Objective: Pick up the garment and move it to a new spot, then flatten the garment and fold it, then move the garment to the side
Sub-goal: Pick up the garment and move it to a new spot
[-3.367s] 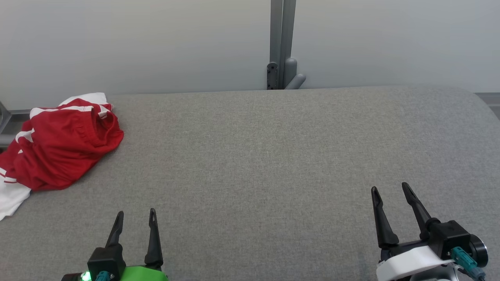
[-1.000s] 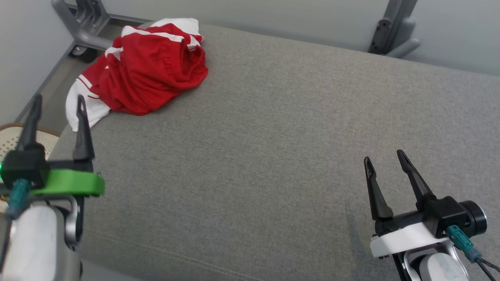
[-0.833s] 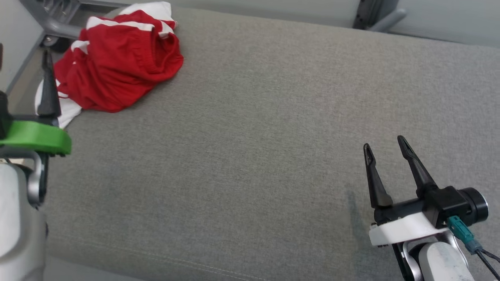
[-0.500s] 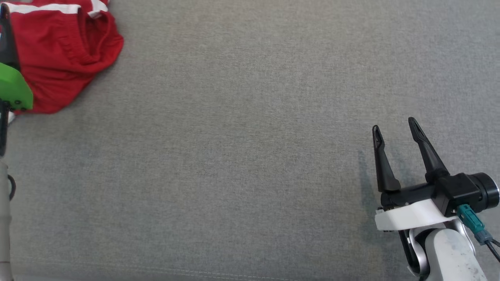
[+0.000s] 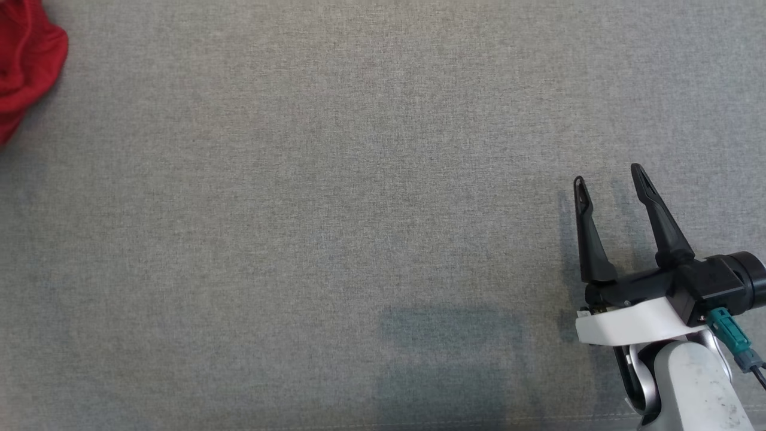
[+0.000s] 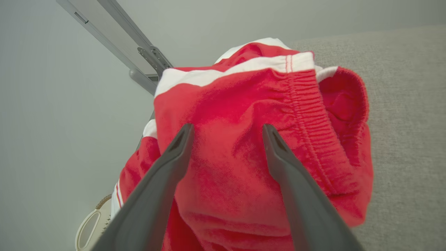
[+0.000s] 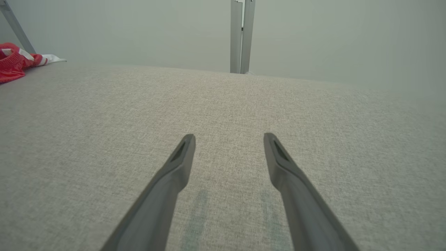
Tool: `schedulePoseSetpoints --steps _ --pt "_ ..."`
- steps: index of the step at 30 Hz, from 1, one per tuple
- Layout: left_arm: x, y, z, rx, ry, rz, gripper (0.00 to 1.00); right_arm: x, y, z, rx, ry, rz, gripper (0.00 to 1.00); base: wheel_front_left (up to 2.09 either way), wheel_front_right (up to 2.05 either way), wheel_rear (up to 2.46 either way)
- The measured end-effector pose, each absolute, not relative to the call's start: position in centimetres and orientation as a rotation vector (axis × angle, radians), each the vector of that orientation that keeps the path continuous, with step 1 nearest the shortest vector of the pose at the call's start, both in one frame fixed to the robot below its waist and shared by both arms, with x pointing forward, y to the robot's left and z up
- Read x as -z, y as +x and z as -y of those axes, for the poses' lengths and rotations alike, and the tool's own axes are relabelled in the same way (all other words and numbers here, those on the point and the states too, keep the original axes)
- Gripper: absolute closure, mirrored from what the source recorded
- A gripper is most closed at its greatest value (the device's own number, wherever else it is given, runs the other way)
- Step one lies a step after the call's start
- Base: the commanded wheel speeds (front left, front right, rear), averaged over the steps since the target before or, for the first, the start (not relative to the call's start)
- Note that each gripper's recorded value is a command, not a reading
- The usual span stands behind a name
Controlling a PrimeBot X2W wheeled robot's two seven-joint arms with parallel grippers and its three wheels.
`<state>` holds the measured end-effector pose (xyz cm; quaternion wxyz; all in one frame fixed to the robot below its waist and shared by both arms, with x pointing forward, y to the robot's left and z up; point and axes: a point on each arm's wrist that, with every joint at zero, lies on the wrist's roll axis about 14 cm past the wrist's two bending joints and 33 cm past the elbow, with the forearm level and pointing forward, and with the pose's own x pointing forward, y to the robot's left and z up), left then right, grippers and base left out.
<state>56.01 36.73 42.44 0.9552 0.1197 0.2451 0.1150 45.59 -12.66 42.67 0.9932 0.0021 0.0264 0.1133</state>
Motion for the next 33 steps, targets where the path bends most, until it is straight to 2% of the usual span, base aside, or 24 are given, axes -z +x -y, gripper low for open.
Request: schedulePoseSetpoints --steps 5,6,7,8,9,10,13,20,33 --pt "-39.8 54.9 -38.1 -0.305 0.236 -0.597 0.0 -41.9 45.6 13.1 -0.217 0.0 -0.072 0.0 0.0 0.0 0.0" --pt "-39.4 54.6 -38.1 -0.309 0.228 -0.619 0.04 -41.9 45.6 13.0 -0.218 0.001 -0.073 0.0 0.0 0.0 0.0" --pt "-39.0 54.3 -38.0 -0.31 0.213 -0.637 0.25 -41.9 45.6 12.9 -0.22 0.001 -0.073 0.0 0.0 0.0 0.0" --pt "-38.6 54.1 -37.9 -0.311 0.199 -0.652 0.53 -41.9 45.6 12.9 -0.222 0.002 -0.072 0.0 0.0 0.0 0.0" --pt "-38.5 54.0 -37.8 -0.311 0.191 -0.66 0.73 -41.9 45.7 12.8 -0.223 0.003 -0.071 0.0 0.0 0.0 0.0" --pt "-38.4 54.0 -37.7 -0.311 0.182 -0.663 1.0 -42.0 45.7 12.8 -0.224 0.003 -0.07 0.0 0.0 0.0 0.0" --pt "-38.6 54.1 -37.5 -0.307 0.171 -0.65 1.0 -42.1 45.7 12.7 -0.226 0.004 -0.066 0.0 0.0 0.0 0.0" --pt "-42.7 55.4 -37.1 -0.272 0.209 -0.5 1.0 -43.6 45.6 12.7 -0.224 0.006 -0.033 0.0 0.0 0.0 0.0" --pt "-55.4 56.8 -31.3 -0.086 0.273 -0.164 1.0 -48.1 43.2 12.7 -0.221 0.045 0.05 0.0 0.0 0.0 0.0"
